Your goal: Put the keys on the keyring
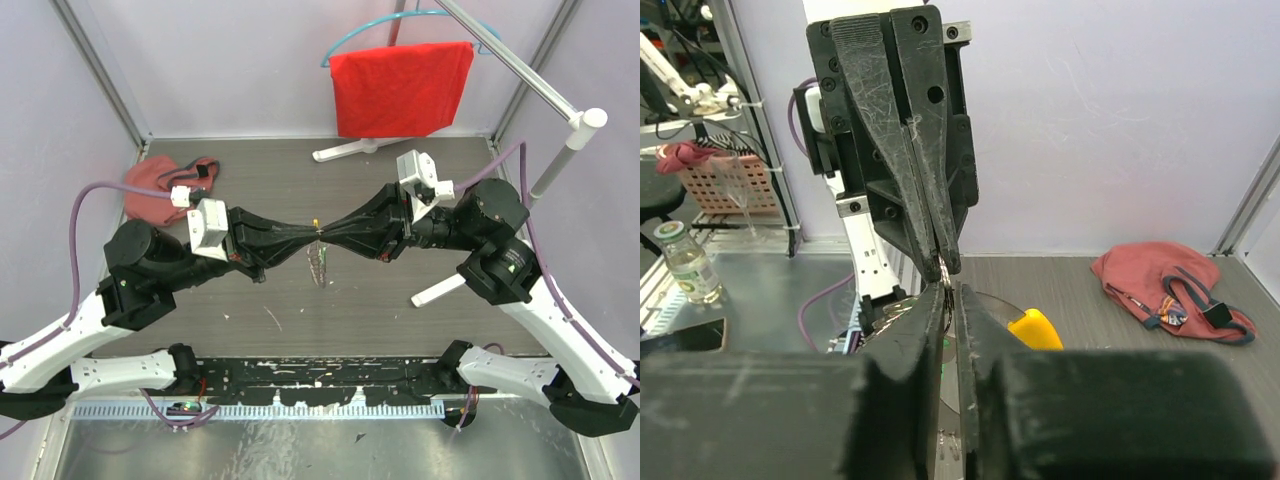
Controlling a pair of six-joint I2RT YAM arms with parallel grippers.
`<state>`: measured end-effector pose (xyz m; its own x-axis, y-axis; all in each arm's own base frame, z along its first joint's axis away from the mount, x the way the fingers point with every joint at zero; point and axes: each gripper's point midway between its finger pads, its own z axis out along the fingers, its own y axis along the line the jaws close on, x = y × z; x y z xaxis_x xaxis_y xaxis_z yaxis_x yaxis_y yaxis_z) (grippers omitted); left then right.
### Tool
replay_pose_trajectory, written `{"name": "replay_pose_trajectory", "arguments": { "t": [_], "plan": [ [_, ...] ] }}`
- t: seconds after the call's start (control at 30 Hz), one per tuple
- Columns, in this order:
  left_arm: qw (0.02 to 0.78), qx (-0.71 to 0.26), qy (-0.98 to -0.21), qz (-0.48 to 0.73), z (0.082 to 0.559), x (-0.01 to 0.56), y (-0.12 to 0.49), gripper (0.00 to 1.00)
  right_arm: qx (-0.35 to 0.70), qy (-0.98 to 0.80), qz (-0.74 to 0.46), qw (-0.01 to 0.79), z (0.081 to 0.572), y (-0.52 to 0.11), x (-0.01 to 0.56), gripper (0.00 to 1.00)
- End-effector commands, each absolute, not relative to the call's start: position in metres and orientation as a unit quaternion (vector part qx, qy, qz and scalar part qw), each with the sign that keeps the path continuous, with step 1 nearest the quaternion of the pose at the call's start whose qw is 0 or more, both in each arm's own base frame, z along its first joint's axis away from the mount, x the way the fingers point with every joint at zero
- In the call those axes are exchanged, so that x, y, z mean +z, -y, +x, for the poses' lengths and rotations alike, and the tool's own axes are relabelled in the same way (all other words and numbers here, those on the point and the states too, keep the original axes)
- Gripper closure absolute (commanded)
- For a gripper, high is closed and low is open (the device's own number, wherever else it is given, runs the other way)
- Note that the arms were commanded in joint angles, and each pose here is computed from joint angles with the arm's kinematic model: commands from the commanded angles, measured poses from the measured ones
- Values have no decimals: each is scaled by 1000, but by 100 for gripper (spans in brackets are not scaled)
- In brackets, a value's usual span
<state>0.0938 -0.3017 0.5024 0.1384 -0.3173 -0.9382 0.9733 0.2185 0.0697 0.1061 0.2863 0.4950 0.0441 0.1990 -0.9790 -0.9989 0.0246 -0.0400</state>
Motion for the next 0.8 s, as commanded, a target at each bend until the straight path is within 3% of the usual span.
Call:
{"name": "replay_pose_trajectory", "arguments": {
  "t": [0.0,0.07,0.23,0.37,0.47,0.77],
  "plan": [
    [667,-505,-405,369,91,519,299,100,540,-414,-456,574,100,-284,510,92],
    [667,-504,-406,369,91,518,299,100,539,-414,-456,574,100,-284,511,99],
    [666,-502,-409,370,92,517,299,99,537,-409,-462,576,97,-282,512,99],
    [659,-499,-419,375,91,511,297,70,527,-413,-469,576,96,-280,514,99],
    [652,-494,-425,387,89,508,294,58,520,-422,-475,571,96,-279,511,99],
    [621,-465,-461,431,83,496,284,52,486,-462,-499,550,100,-274,492,99]
  ]
}}
